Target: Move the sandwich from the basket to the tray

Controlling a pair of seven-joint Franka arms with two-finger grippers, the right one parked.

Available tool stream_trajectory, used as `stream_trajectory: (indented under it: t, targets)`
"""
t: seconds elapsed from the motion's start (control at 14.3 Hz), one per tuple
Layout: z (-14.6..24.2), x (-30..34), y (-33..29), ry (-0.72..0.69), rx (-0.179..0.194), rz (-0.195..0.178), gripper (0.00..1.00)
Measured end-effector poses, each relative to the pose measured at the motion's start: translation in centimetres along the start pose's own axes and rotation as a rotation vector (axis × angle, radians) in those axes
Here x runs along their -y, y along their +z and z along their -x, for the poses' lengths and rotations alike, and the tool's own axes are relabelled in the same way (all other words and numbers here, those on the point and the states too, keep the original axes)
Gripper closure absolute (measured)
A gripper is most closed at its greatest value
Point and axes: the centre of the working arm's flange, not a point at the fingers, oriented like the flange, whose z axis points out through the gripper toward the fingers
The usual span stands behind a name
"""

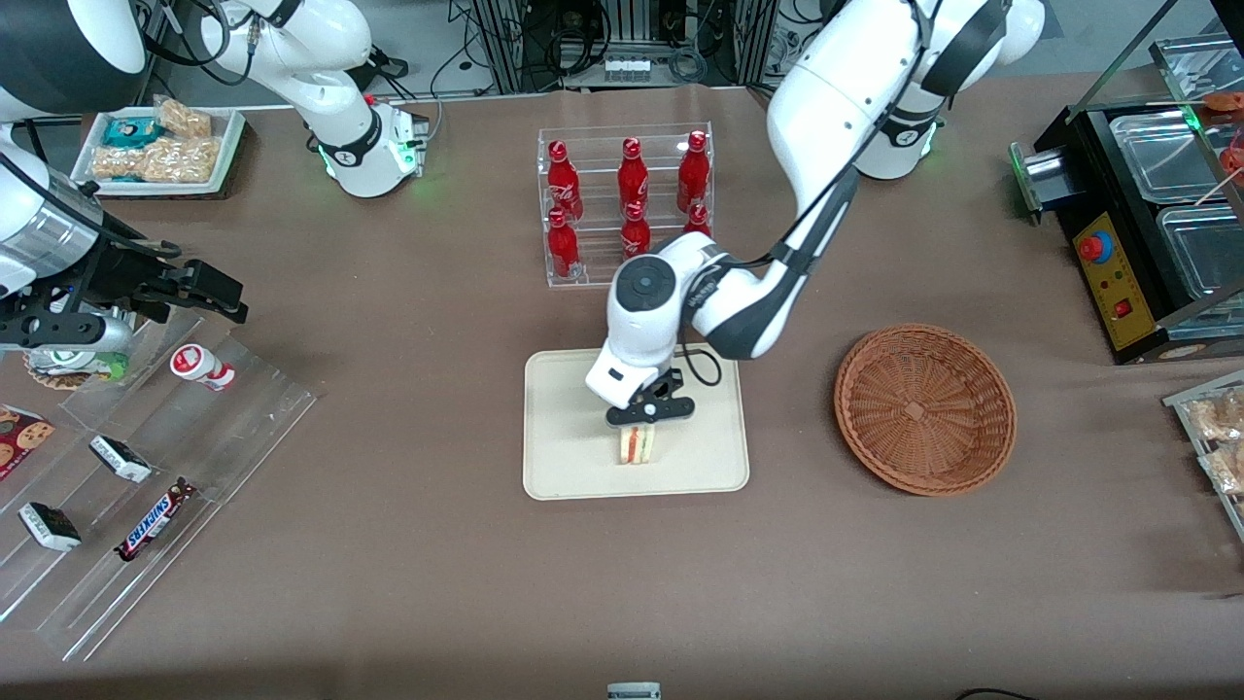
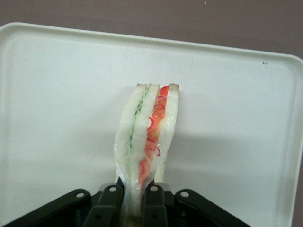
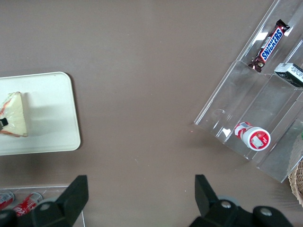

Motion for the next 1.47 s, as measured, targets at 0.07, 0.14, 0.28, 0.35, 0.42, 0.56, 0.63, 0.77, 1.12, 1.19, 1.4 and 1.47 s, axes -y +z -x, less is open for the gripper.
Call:
stream_trajectory:
  t: [0.07, 0.14, 0.28, 0.35, 0.42, 0.56, 0.63, 0.77, 1.12, 1.19, 1.4, 1.47]
  targets:
    - [0.1, -0.1, 0.3, 0.0, -0.004, 0.0, 0.85]
    - [0.0, 0.0, 0.4, -0.003, -0.009, 0.005, 0.82]
    - [-0.5, 0.1, 0.3, -0.011, -0.021, 0.014, 0.64]
    - [-0.8, 0.0, -0.1, -0.015, -0.028, 0.021, 0.55]
    - [-1.4, -0.2, -1.2, -0.02, -0.041, 0.032, 0.44]
    - [-2.7, 0.1, -5.3, -0.036, -0.06, 0.031, 0.23]
    - [-3.5, 0.7, -8.2, -0.046, -0.063, 0.011, 0.14]
    - [-5.0, 3.1, -14.3, -0.045, -0.067, -0.03, 0.0]
    - [-10.0, 12.4, -20.1, -0.117, -0.027, -0.119, 0.0]
    - [-10.9, 14.6, -19.8, -0.112, -0.013, -0.13, 0.0]
    - [-12.7, 21.9, -20.1, -0.067, 0.045, -0.137, 0.0]
    - [-12.8, 24.4, -20.7, -0.049, 0.056, -0.142, 0.0]
